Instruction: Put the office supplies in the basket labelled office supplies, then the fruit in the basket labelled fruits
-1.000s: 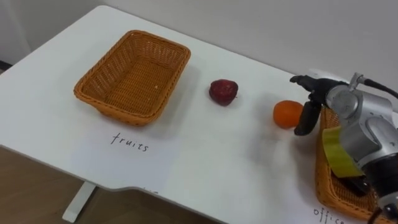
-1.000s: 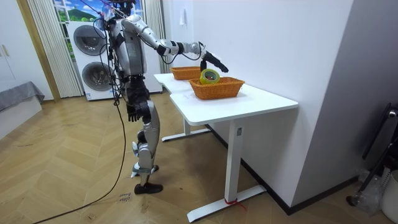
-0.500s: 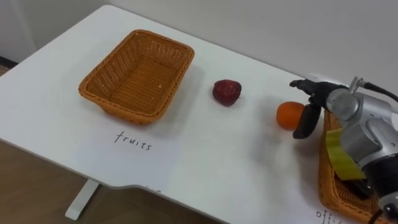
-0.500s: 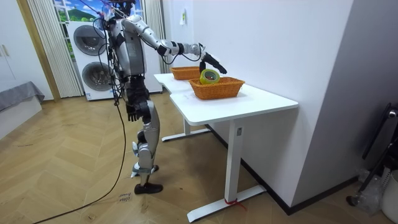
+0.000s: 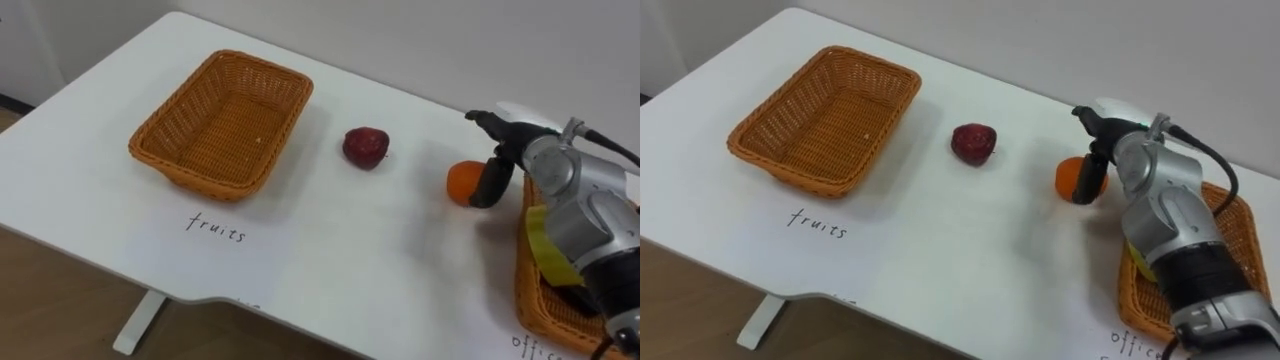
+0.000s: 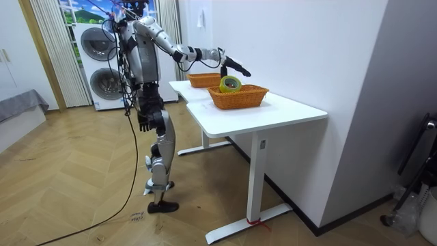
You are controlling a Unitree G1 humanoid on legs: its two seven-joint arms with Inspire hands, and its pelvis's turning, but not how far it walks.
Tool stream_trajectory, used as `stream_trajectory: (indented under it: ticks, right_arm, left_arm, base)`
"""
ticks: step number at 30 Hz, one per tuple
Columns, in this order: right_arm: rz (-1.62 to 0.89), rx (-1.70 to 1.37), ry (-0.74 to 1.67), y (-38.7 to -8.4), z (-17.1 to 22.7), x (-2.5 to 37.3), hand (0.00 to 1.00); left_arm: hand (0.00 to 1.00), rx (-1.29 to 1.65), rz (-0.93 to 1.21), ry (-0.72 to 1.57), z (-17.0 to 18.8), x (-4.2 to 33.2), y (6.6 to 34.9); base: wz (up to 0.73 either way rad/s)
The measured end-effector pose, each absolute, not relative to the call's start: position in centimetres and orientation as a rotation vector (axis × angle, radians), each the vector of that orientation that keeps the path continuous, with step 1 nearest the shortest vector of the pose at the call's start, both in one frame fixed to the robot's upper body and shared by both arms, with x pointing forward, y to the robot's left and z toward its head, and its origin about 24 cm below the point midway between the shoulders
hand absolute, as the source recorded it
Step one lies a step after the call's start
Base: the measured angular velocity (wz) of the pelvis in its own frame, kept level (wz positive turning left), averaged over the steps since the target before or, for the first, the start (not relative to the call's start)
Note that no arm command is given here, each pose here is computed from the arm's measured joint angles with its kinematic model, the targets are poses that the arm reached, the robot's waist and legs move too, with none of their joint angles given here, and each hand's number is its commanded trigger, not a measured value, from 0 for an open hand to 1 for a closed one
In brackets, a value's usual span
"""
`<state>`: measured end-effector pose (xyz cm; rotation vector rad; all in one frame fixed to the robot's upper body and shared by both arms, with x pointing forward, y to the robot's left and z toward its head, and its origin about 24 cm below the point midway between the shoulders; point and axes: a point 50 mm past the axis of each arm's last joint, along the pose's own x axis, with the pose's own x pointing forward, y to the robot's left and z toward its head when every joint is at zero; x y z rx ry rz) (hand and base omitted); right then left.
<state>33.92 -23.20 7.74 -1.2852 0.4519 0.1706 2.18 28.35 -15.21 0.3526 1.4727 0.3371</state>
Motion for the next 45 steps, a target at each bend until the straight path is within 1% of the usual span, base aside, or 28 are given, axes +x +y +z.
stream_trajectory:
  ticks: [6,13,15,42,45]
  right_arm:
    - [0.172,-1.262,0.446,-23.1,7.2,33.7,0.0]
    - [0.198,-1.226,0.549,-23.9,4.6,32.7,0.0]
    - [0.203,-1.211,0.557,-23.9,4.4,32.6,0.0]
    - [0.194,-1.203,0.555,-24.0,4.3,32.6,0.0]
    - [0.182,-1.19,0.582,-24.4,3.7,32.4,0.0]
  left_arm:
    - [0.0,0.353,0.339,1.477,-15.2,2.0,28.4]
    - [0.0,0.362,0.325,1.492,-15.3,1.6,28.2]
    - [0.0,0.365,0.322,1.497,-15.3,1.5,28.2]
    - [0.0,0.371,0.31,1.508,-15.3,1.1,28.3]
    - [0.0,0.375,0.312,1.504,-15.2,1.2,28.5]
  base:
    - [0.02]
    - [0.04]
    - [0.0]
    - [0.0]
    - [0.06]
